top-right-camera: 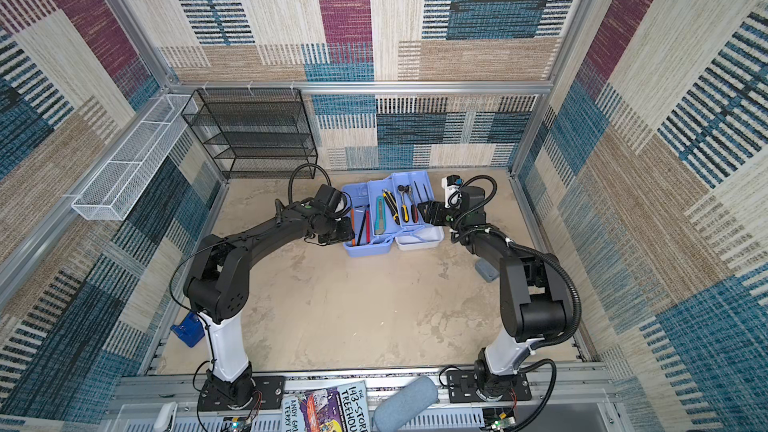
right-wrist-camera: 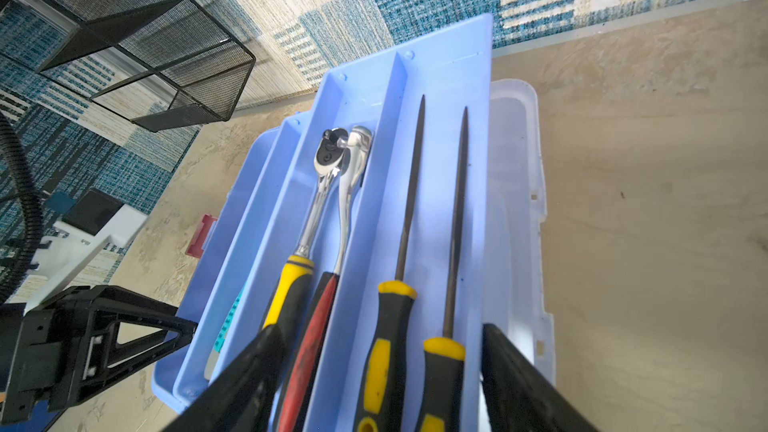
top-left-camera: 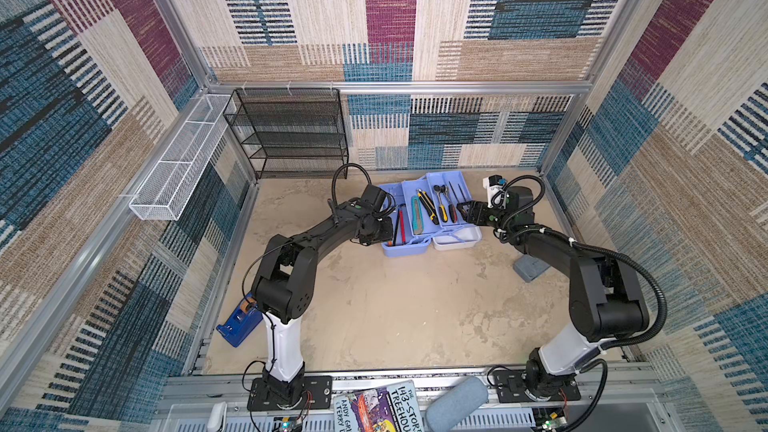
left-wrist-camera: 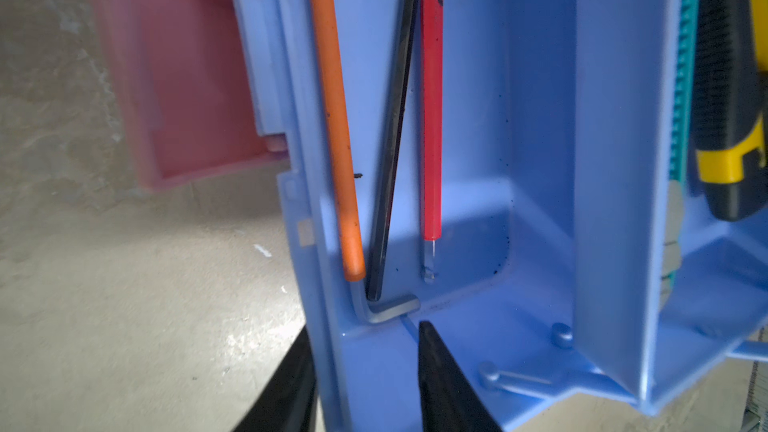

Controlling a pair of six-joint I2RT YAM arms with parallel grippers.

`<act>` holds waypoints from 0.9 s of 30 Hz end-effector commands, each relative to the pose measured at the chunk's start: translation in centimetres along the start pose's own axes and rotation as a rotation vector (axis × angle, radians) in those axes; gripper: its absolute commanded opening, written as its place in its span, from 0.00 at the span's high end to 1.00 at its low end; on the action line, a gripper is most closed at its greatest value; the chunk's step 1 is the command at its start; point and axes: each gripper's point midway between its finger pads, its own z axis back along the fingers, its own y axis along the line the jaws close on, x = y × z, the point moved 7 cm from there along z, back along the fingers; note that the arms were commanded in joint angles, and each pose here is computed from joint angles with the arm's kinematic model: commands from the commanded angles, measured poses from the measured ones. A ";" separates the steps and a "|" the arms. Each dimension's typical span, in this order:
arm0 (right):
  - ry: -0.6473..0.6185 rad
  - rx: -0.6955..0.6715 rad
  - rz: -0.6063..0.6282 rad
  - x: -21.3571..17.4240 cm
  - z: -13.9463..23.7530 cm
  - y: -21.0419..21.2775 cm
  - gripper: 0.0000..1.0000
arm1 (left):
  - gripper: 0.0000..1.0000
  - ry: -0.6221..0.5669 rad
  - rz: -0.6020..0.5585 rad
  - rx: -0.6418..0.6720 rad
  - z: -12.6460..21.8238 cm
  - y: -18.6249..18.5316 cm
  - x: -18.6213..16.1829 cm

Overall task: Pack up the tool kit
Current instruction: 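Open the left gripper to release the red key while the right gripper grips the lid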

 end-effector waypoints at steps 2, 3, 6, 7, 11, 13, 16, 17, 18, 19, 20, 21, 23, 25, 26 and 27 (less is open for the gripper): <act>-0.021 0.054 0.007 1.0 0.4 1.1 0.26 | 0.59 0.001 -0.028 -0.071 -0.1 -1.5 0.0; -0.022 0.059 0.006 1.0 0.5 1.2 0.27 | 0.59 0.001 -0.029 -0.073 -0.2 -1.6 -0.1; -0.020 0.067 -0.002 0.9 0.6 1.2 0.28 | 0.60 -0.001 -0.030 -0.085 -0.2 -2.0 -0.1; -0.021 0.068 -0.006 0.8 0.6 1.3 0.29 | 0.60 -0.002 -0.031 -0.089 -0.2 -2.1 -0.1; -0.023 0.081 -0.017 0.8 0.7 1.4 0.31 | 0.60 -0.004 -0.036 -0.098 -0.1 -2.6 -0.1; -0.028 0.090 -0.019 1.0 0.8 1.6 0.32 | 0.60 -0.004 -0.037 -0.100 -0.1 -2.7 -0.2; -0.039 0.106 -0.023 1.4 1.2 2.1 0.33 | 0.60 -0.010 -0.043 -0.108 0.0 -3.1 -0.2; -0.044 0.111 -0.020 1.5 1.4 2.3 0.33 | 0.60 -0.008 -0.045 -0.109 -0.1 -3.2 -0.3; -0.048 0.113 -0.022 1.7 1.5 2.4 0.33 | 0.60 -0.006 -0.047 -0.109 -0.1 -3.3 -0.4; -0.052 0.116 -0.020 1.7 1.7 2.5 0.33 | 0.60 -0.007 -0.047 -0.111 -0.1 -3.4 -0.4; -0.055 0.120 -0.019 1.9 1.8 2.7 0.33 | 0.60 -0.006 -0.047 -0.113 -0.2 -3.5 -0.5; -0.057 0.122 -0.019 1.9 2.0 2.8 0.33 | 0.60 -0.004 -0.047 -0.115 -0.3 -3.5 -0.5; -0.058 0.125 -0.021 1.8 2.1 3.0 0.33 | 0.60 -0.007 -0.048 -0.121 -0.3 -3.7 -0.5; -0.052 0.127 -0.028 1.5 2.1 2.9 0.34 | 0.60 -0.006 -0.048 -0.123 -0.3 -3.8 -0.5; -0.046 0.128 -0.032 1.3 2.0 2.8 0.34 | 0.60 -0.006 -0.049 -0.124 -0.3 -3.9 -0.6; -0.042 0.127 -0.037 1.1 2.0 2.8 0.35 | 0.60 -0.007 -0.048 -0.125 -0.3 -4.0 -0.6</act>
